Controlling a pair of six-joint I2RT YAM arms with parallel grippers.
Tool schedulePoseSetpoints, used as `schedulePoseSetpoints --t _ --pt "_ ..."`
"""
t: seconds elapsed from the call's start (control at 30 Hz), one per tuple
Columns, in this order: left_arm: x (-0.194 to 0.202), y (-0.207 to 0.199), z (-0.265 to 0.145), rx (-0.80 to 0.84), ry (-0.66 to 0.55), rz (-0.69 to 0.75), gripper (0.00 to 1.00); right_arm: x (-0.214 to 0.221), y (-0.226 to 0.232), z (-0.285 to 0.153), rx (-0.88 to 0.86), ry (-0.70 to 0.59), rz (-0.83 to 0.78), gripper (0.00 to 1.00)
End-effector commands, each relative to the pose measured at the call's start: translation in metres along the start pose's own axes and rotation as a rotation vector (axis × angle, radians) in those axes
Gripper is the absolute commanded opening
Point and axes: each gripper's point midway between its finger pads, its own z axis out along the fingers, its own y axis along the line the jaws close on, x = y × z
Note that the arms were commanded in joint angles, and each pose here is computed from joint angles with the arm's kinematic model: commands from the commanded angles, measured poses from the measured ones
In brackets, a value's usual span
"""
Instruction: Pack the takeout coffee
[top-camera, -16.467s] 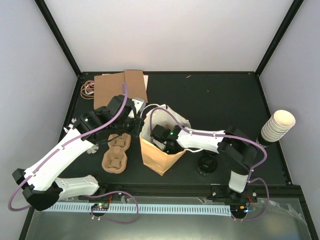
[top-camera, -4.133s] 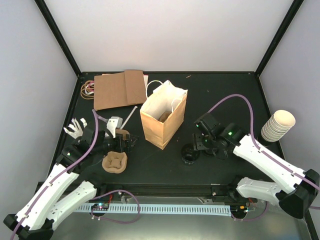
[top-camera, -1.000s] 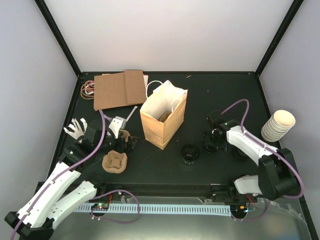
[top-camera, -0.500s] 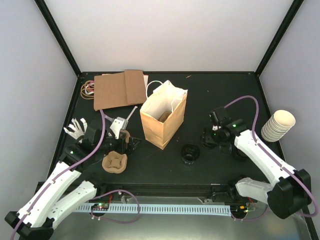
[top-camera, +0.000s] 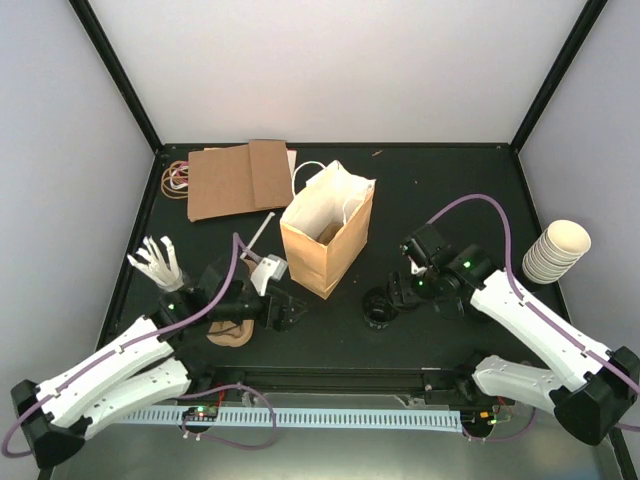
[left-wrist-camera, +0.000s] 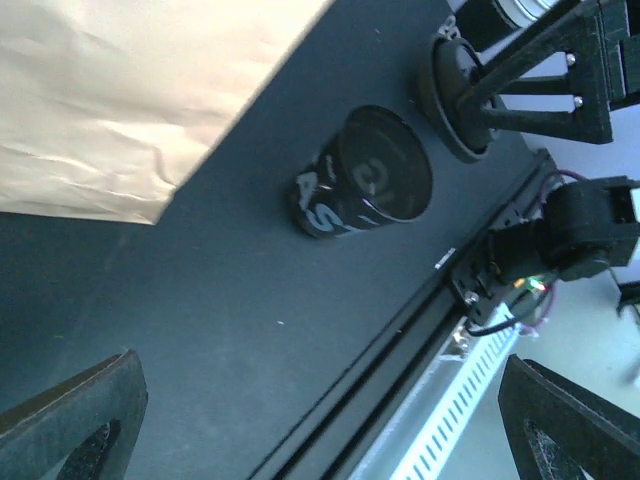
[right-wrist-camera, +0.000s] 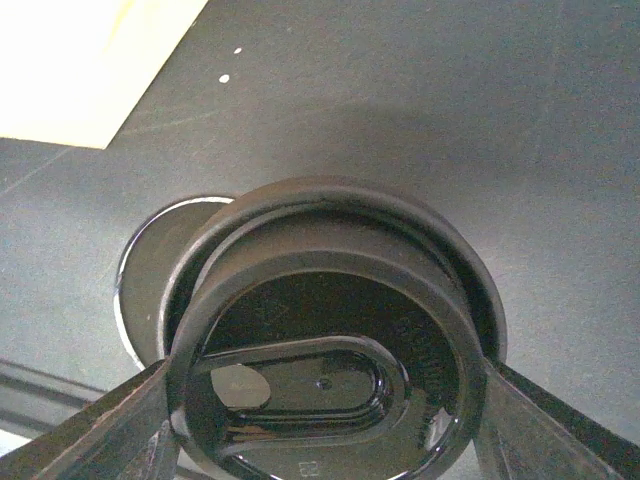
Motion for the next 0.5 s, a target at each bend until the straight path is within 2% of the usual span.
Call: schedulePoseSetpoints --t 0.0,0.33,0.47 --pt "-0.008 -0.022 0.014 0.065 -0.061 -0.057 0.99 0.010 0.014 -0.009 -0.026 0.022 -0.067 0.76" --pt "0.011 -0.032 0.045 0.091 -0.049 -0.095 0.97 0.018 0.028 -0.002 -0.051 0.038 -0.133 0.76" --pt "0.016 -0.030 0.058 0.098 -0.042 -0.135 0.88 0.021 0.030 0.004 -0.032 0.058 -0.159 0.76"
